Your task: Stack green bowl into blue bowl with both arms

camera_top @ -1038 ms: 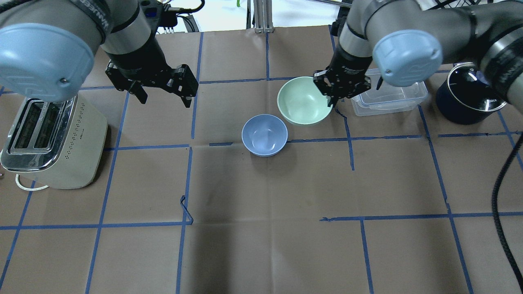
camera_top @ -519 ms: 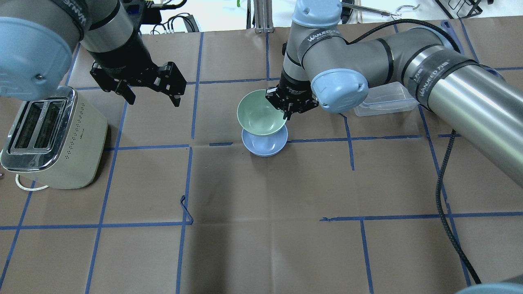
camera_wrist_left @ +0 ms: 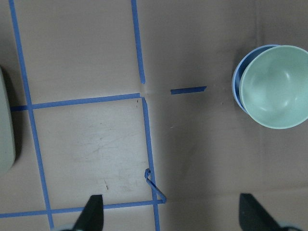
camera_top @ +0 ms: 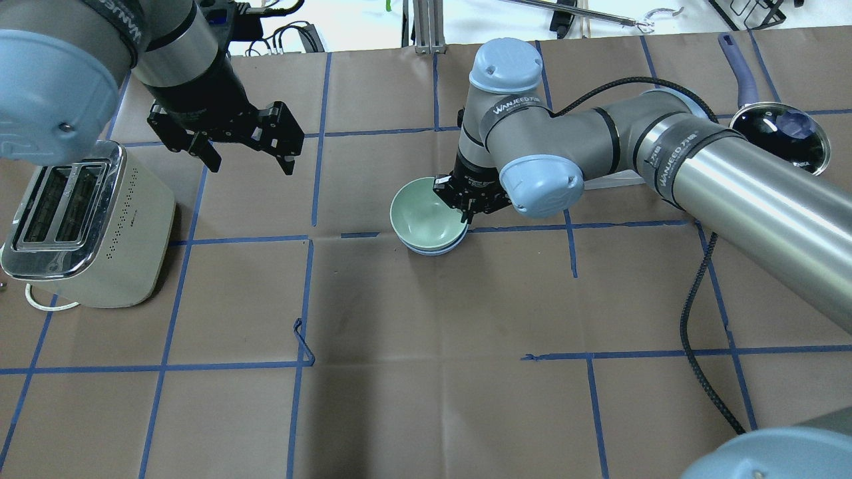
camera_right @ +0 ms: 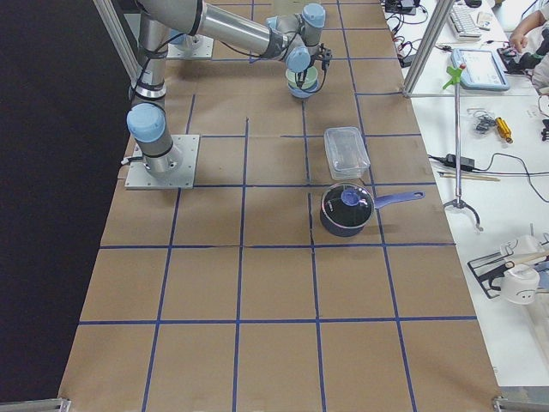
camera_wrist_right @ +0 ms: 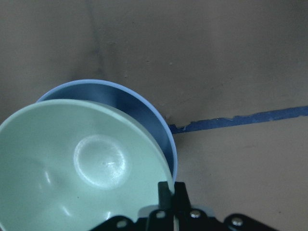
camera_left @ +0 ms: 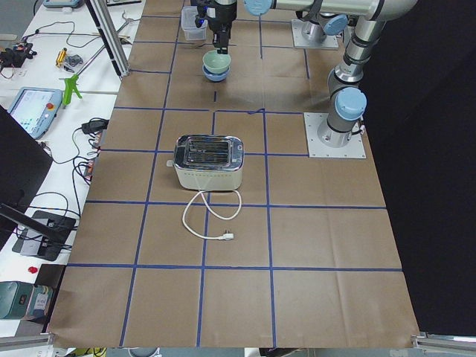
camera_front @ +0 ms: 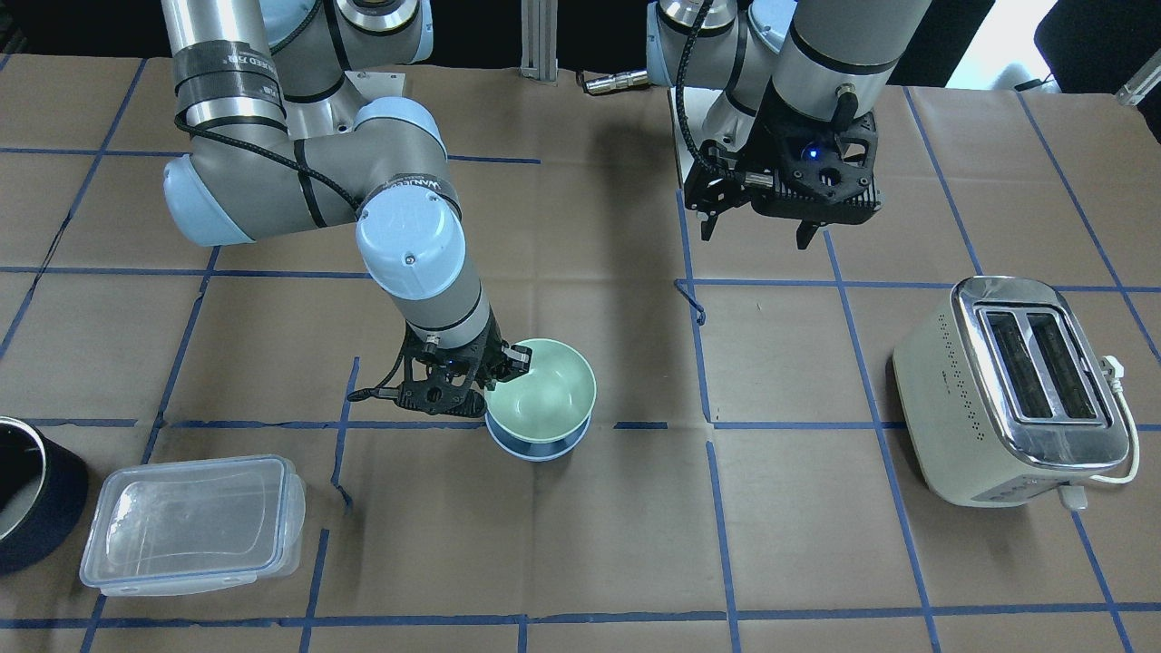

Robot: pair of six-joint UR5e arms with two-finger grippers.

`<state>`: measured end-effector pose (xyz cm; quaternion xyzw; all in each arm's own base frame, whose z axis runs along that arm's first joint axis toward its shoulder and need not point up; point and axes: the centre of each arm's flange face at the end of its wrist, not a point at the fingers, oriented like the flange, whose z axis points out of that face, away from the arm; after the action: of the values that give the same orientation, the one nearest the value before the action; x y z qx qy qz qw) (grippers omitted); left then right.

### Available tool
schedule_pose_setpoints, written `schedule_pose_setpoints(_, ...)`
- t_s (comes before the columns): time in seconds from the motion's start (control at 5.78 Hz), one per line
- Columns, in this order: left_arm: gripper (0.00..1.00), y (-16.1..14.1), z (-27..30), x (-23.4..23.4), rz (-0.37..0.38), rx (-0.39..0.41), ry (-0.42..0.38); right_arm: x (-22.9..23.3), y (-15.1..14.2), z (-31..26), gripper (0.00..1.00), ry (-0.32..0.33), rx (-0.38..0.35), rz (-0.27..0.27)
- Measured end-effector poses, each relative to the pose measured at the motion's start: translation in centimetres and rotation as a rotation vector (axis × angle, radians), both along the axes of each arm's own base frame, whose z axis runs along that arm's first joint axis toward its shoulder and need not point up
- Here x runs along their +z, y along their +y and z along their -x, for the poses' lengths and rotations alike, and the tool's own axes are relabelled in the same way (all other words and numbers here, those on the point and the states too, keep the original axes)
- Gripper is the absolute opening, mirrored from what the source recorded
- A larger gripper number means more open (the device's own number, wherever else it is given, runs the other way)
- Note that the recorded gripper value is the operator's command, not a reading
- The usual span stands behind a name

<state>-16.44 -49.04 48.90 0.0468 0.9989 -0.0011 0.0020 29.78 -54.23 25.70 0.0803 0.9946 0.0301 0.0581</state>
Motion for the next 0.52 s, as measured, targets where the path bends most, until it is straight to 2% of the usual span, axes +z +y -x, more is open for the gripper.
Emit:
schedule_pose_setpoints(0.17,0.98,0.03,0.02,0.0,0.0,0.0,-0.001,-0.07,-0.09,0.04,0.34,-0.003,-0.001,0.028)
schedule_pose_setpoints(0.35,0.98,0.04,0.01,0.0,0.0,0.0,-0.002,0.14,-0.33,0.01,0.99,-0.008,-0.004,0.058)
schedule_pose_setpoints(0.52,0.98,0.05,-0.01,0.0,0.0,0.0,-0.002,0.4,-0.6,0.06,1.0,-0.015,-0.01,0.075)
